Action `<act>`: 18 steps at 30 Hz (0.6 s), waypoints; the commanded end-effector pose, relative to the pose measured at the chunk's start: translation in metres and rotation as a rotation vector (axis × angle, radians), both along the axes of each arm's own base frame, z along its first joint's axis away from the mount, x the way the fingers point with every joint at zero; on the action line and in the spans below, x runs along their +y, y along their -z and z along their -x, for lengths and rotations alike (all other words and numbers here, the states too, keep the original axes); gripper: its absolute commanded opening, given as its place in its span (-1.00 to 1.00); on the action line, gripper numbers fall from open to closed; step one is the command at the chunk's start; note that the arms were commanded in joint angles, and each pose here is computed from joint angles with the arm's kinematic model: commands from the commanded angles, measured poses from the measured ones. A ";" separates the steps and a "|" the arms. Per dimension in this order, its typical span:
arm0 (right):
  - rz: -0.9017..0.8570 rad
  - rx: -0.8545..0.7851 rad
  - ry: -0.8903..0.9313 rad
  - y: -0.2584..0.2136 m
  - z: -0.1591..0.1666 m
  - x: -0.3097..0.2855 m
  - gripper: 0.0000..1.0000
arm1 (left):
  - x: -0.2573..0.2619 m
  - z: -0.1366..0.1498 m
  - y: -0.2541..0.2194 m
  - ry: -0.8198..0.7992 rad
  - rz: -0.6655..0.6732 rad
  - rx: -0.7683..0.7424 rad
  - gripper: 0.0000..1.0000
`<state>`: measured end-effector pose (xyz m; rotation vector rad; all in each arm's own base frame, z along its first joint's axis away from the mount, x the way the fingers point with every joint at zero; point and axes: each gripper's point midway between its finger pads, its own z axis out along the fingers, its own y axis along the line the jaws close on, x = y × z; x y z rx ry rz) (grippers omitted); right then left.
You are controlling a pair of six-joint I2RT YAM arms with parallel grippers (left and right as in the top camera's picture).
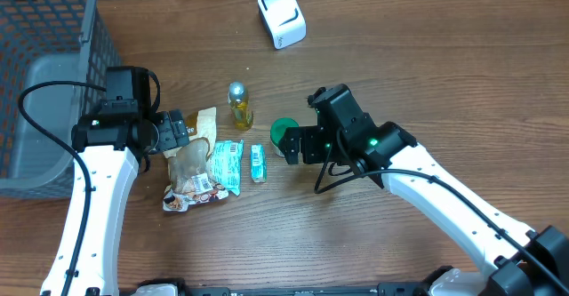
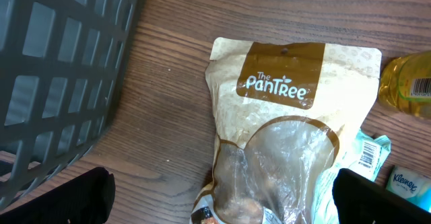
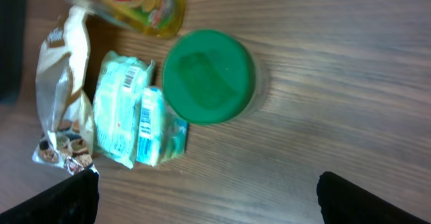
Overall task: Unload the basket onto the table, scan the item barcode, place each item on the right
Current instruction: 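Position the right gripper over the green-capped jar, then lower the right gripper down around the jar's green cap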
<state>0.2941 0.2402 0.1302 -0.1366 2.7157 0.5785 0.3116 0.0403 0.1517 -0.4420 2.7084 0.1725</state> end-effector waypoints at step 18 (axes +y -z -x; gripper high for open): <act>0.228 0.186 0.248 -0.018 -0.012 -0.026 1.00 | 0.000 -0.005 -0.007 0.014 -0.002 -0.016 0.99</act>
